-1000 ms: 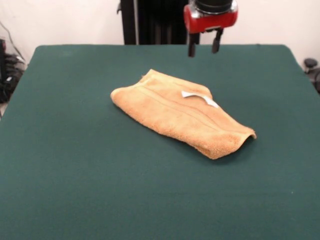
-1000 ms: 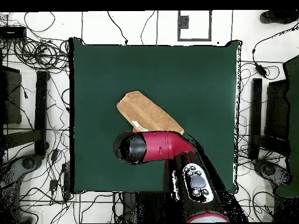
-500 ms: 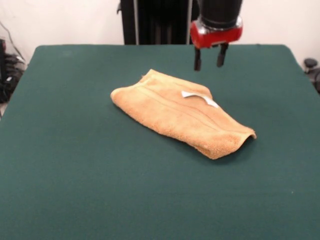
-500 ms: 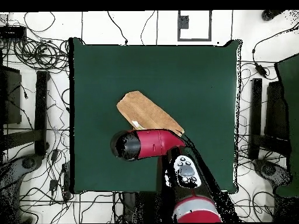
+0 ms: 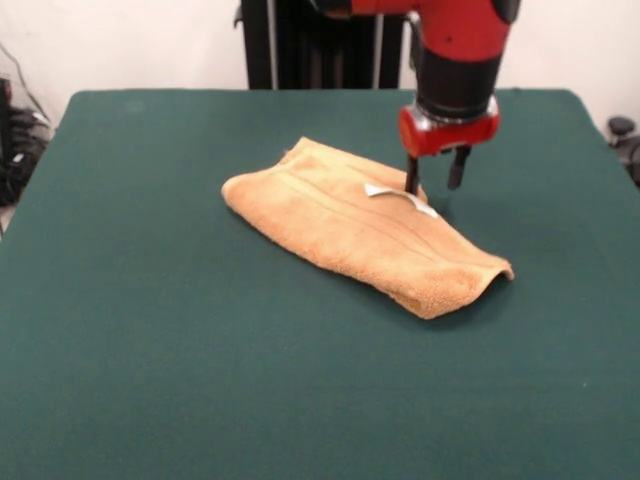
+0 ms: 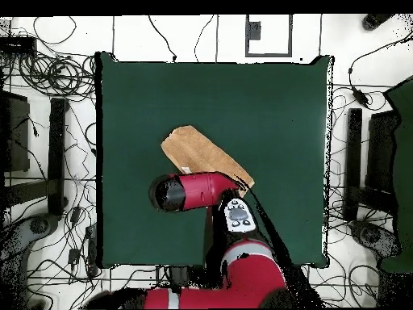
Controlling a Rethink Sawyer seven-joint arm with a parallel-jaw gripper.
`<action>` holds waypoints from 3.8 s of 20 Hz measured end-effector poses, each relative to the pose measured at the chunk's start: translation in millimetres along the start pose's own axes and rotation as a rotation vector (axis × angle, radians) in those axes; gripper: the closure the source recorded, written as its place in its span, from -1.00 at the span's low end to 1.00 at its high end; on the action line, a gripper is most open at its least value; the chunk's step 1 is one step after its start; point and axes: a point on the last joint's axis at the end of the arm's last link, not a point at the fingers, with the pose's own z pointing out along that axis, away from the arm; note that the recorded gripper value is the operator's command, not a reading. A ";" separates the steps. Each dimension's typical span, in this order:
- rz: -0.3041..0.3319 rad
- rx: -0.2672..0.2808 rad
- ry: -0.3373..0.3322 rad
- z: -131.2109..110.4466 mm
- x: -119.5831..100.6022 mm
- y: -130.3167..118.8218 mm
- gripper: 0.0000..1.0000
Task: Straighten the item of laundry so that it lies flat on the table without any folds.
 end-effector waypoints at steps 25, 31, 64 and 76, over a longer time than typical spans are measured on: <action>0.027 0.041 -0.010 9.9 -6.1 -2.3 -1.00; 0.069 0.030 -0.024 5.6 -9.3 -23.9 -1.00; 0.080 0.108 -0.111 -28.8 -3.1 -113.7 -1.00; 0.021 0.238 -0.169 -58.1 0.0 -187.9 -1.00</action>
